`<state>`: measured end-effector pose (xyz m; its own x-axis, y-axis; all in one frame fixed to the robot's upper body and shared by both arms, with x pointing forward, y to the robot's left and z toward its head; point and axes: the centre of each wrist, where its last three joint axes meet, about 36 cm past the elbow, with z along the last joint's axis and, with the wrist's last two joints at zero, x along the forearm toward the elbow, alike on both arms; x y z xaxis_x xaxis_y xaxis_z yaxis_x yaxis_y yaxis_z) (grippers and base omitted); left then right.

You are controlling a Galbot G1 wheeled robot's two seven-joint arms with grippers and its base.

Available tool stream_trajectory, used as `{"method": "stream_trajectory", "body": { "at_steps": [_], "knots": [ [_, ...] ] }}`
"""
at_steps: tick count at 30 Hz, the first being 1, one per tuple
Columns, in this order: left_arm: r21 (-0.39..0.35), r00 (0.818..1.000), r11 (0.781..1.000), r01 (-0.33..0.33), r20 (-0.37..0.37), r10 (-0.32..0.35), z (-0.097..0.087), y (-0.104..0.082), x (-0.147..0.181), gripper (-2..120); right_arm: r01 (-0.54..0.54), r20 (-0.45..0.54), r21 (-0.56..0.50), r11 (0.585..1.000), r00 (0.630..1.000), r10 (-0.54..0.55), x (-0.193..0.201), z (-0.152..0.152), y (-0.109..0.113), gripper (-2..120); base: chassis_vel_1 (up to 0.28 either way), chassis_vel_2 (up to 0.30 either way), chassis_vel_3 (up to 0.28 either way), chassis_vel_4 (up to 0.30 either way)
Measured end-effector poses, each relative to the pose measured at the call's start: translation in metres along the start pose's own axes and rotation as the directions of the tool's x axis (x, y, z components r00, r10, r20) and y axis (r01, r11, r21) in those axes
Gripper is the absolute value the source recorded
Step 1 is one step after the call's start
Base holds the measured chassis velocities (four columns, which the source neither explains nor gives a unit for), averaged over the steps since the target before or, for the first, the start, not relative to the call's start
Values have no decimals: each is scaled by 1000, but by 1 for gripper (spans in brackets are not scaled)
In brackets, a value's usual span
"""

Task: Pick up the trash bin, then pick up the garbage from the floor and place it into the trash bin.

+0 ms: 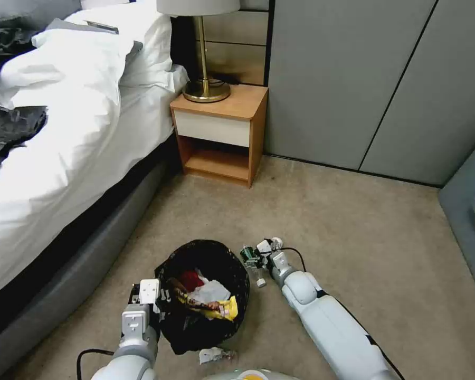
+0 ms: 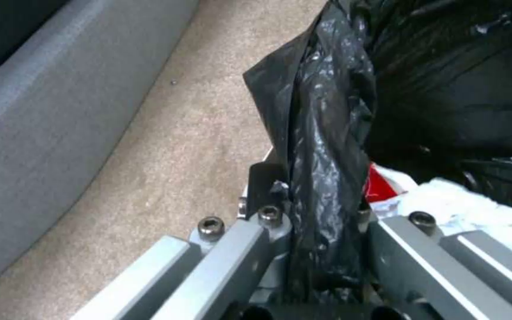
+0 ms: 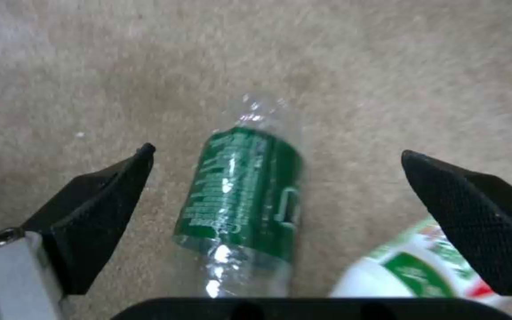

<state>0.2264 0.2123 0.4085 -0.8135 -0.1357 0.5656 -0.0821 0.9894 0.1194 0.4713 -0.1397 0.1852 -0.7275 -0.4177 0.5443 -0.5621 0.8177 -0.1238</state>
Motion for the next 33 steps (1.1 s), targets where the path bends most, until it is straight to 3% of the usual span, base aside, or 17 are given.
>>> {"method": "stream_trajectory", "body": {
  "at_steps": [11, 25, 33],
  "knots": [
    [-13, 1000, 1000, 12, -28, -13, 10, 0, 3, 1, 12, -12, 12, 1000, 1000, -12, -44, 17, 16, 100, 0, 0, 0, 0],
    [-13, 999, 1000, 9, -31, -10, 12, -4, 5, 1, 9, -28, -46, 999, 1000, -10, -50, 24, 18, 97, 0, 0, 0, 0],
    [-15, 1000, 1000, 5, -26, -5, 11, -3, 5, 1, 0, -22, -76, 997, 1000, -2, -43, 31, 20, 76, 0, 0, 0, 0]
  ]
}}
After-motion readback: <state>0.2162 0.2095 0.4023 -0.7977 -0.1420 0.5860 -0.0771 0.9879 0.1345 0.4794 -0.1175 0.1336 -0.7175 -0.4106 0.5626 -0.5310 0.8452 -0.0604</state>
